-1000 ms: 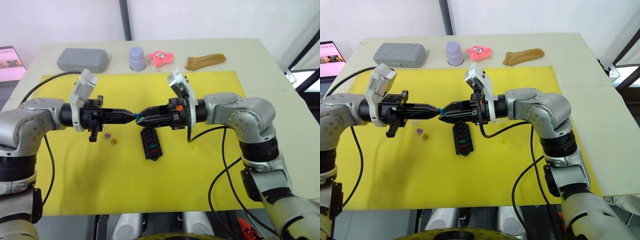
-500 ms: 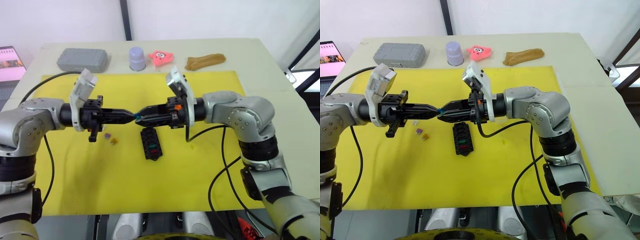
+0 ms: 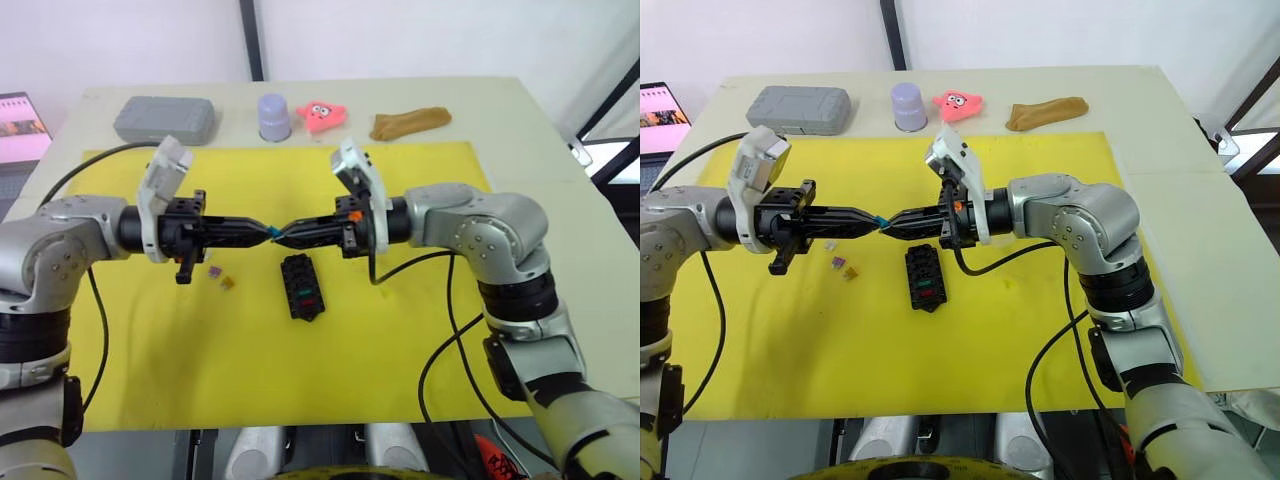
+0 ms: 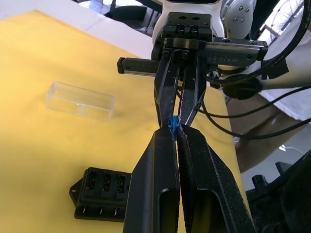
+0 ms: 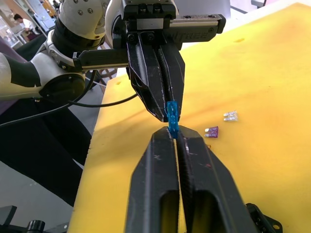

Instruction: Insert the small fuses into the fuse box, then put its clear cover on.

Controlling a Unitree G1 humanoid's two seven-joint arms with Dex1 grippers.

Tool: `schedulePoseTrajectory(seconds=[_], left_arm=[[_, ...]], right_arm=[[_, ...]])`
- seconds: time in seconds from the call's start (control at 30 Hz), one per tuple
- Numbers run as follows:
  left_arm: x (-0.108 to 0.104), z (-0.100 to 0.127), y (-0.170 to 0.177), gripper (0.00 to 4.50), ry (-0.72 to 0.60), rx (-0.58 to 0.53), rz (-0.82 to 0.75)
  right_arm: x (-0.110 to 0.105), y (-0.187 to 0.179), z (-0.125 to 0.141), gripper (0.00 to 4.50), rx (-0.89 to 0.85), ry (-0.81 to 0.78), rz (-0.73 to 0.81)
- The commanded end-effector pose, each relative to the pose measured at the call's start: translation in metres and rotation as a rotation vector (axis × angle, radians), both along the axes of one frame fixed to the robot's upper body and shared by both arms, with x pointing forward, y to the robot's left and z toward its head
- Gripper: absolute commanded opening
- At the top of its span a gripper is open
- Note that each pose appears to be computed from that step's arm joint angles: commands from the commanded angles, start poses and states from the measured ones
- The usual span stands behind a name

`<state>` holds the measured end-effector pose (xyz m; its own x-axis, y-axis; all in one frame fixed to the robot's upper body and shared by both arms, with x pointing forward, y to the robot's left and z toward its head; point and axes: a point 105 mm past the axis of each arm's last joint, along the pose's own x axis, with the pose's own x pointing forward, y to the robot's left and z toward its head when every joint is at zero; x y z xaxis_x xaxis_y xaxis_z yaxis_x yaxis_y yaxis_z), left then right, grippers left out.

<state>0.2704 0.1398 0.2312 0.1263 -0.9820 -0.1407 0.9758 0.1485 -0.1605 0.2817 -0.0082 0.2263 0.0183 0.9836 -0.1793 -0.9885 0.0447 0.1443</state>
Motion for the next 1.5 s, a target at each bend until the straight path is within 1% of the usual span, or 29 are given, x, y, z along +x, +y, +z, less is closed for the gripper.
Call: schedulePoseTrajectory(seconds=[0.03, 0.17, 0.23, 0.33, 0.43, 0.47, 0.5, 0.57, 0.63, 0.67, 0.73, 0.87, 0.93, 1.03, 1.27, 1.5], left_arm=[[-0.003, 0.006, -0.001, 0.00, -0.037, 0.011, -0.018], [-0.003, 0.002, 0.000, 0.00, -0.036, 0.030, -0.013], [-0.001, -0.004, 0.003, 0.00, -0.032, 0.072, 0.001], [0.007, -0.013, 0.007, 0.00, -0.048, 0.143, 0.060], [0.008, -0.015, 0.009, 0.99, -0.056, 0.175, 0.071], [0.008, -0.015, 0.009, 1.46, -0.061, 0.189, 0.071], [0.007, -0.016, 0.010, 2.06, -0.064, 0.200, 0.071], [0.006, -0.019, 0.015, 3.12, -0.079, 0.246, 0.080], [0.002, -0.032, 0.022, 4.18, -0.097, 0.329, 0.081], [0.000, -0.037, 0.024, 4.48, -0.102, 0.359, 0.079], [-0.004, -0.050, 0.022, 4.48, -0.122, 0.401, 0.069], [-0.009, -0.068, 0.012, 4.48, -0.163, 0.421, 0.060], [-0.011, -0.076, 0.008, 4.48, -0.189, 0.429, 0.057], [-0.017, -0.084, 0.003, 4.48, -0.205, 0.428, 0.046], [-0.020, -0.097, -0.004, 4.48, -0.219, 0.442, 0.058], [-0.018, -0.098, -0.004, 4.48, -0.229, 0.446, 0.073]], right_arm=[[-0.003, 0.001, 0.014, 0.03, 0.028, -0.058, 0.020], [-0.002, -0.001, 0.016, 0.03, 0.027, -0.061, 0.016], [-0.002, -0.002, 0.017, 0.03, 0.023, -0.067, 0.015], [-0.002, -0.003, 0.017, 0.03, 0.005, -0.084, 0.017], [-0.001, -0.004, 0.016, 0.00, -0.027, -0.125, 0.017], [0.000, -0.005, 0.015, 0.00, -0.046, -0.142, 0.015], [0.000, -0.005, 0.014, 0.00, -0.058, -0.153, 0.014], [0.002, -0.006, 0.012, 0.00, -0.092, -0.183, 0.009], [0.006, -0.009, 0.002, 0.00, -0.179, -0.252, 0.017], [0.008, -0.011, -0.004, 0.00, -0.227, -0.284, 0.019], [0.012, -0.014, -0.017, 0.00, -0.313, -0.357, 0.028], [0.009, -0.016, -0.031, 0.00, -0.423, -0.435, 0.120], [0.007, -0.014, -0.035, 0.00, -0.449, -0.486, 0.165], [0.006, -0.011, -0.037, 0.00, -0.440, -0.493, 0.187], [0.005, -0.008, -0.043, 0.00, -0.447, -0.496, 0.216], [0.006, -0.008, -0.055, 0.00, -0.474, -0.504, 0.230]])
